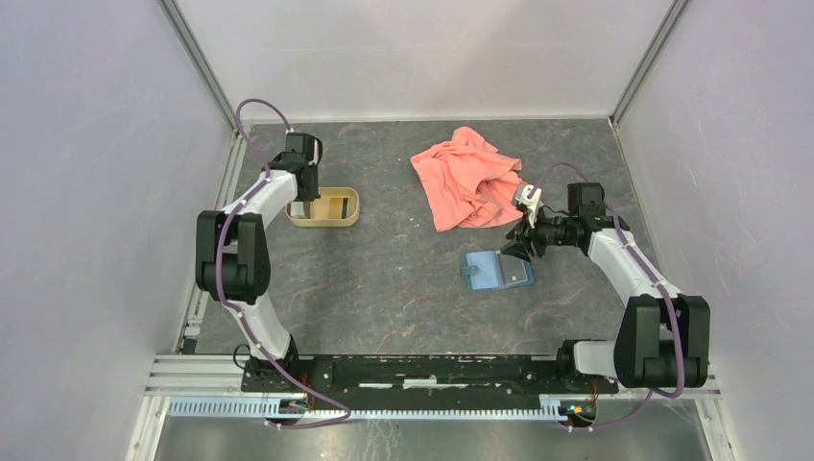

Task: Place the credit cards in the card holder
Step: Pick up the credit card from the storage box.

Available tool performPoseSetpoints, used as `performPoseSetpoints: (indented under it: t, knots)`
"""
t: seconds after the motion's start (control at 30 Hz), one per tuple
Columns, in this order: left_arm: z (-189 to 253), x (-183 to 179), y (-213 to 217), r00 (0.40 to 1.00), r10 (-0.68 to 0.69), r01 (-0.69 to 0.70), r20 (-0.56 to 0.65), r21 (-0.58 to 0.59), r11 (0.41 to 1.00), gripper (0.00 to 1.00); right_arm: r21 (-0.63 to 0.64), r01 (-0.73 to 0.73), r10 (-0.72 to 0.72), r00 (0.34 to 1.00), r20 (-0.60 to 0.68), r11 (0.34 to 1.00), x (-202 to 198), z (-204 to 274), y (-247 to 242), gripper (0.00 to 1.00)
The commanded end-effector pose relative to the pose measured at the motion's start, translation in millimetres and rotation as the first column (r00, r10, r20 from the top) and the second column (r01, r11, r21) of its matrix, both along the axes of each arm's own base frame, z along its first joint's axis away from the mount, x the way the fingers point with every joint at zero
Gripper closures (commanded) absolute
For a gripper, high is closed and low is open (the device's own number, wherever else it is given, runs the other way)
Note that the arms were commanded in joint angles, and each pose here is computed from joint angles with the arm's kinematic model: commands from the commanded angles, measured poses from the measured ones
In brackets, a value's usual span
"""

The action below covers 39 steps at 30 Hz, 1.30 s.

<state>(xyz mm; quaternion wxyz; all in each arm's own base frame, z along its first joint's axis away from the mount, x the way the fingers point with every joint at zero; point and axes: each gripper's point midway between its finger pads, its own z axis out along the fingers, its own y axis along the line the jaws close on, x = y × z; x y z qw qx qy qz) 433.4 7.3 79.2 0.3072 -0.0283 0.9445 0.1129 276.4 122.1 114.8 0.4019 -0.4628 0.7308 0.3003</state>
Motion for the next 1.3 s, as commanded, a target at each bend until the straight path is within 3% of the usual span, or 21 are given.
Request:
performPoseSetpoints:
  t: [0.0, 0.33, 0.47, 0.6, 0.7, 0.77, 0.83, 0.97, 1.07, 1.27]
  knots:
    - [31.2, 9.4, -3.4, 0.997, -0.024, 0.025, 0.074, -0.011, 1.0, 0.89, 0.018, -0.025, 0.024, 0.999, 0.045, 1.0, 7.6, 13.4, 2.4, 0.5]
    - [35.1, 9.2, -10.9, 0.995, -0.042, 0.047, 0.086, -0.049, 0.998, 0.91, 0.018, -0.025, 0.024, 0.999, 0.046, 1.0, 8.0, 13.7, 2.1, 0.5]
    - [44.3, 10.8, -25.5, 0.989, -0.081, 0.095, 0.125, -0.117, 0.989, 0.92, 0.017, -0.026, 0.026, 0.999, 0.044, 1.0, 7.6, 13.0, 2.3, 0.5]
    - [67.3, 7.9, -50.9, 0.962, -0.153, 0.204, 0.227, -0.219, 0.954, 0.97, 0.01, -0.024, 0.023, 0.999, 0.046, 1.0, 8.2, 12.8, 1.4, 0.5]
    - [89.3, 1.2, -79.7, 0.914, -0.241, 0.343, 0.326, -0.305, 0.889, 0.98, 0.003, -0.023, 0.023, 0.999, 0.049, 1.0, 8.9, 12.8, 0.6, 0.5]
    - [105.7, -4.6, -99.4, 0.877, -0.274, 0.423, 0.394, -0.366, 0.829, 0.98, -0.002, -0.019, 0.02, 0.998, 0.052, 1.0, 9.3, 12.6, -0.5, 0.5]
    - [124.6, -14.9, -127.8, 0.827, -0.321, 0.53, 0.461, -0.451, 0.718, 0.98, -0.006, -0.019, 0.019, 0.998, 0.058, 1.0, 9.6, 13.3, -1.0, 0.49]
    - [159.9, -44.6, -180.7, 0.733, -0.321, 0.678, 0.6, -0.612, 0.406, 0.98, -0.009, -0.018, 0.019, 0.997, 0.077, 1.0, 10.3, 17.9, -2.7, 0.5]
    - [163.9, -78.5, -213.5, 0.711, -0.287, 0.701, 0.642, -0.68, 0.215, 0.98, 0.011, -0.015, 0.014, 0.995, 0.096, 1.0, 9.8, 24.8, -4.6, 0.5]
    - [137.9, -147.6, -293.4, 0.739, -0.272, 0.634, 0.616, -0.773, -0.027, 0.98, 0.07, 0.0, -0.006, 0.995, 0.095, 0.998, 9.0, 32.2, -9.8, 0.49]
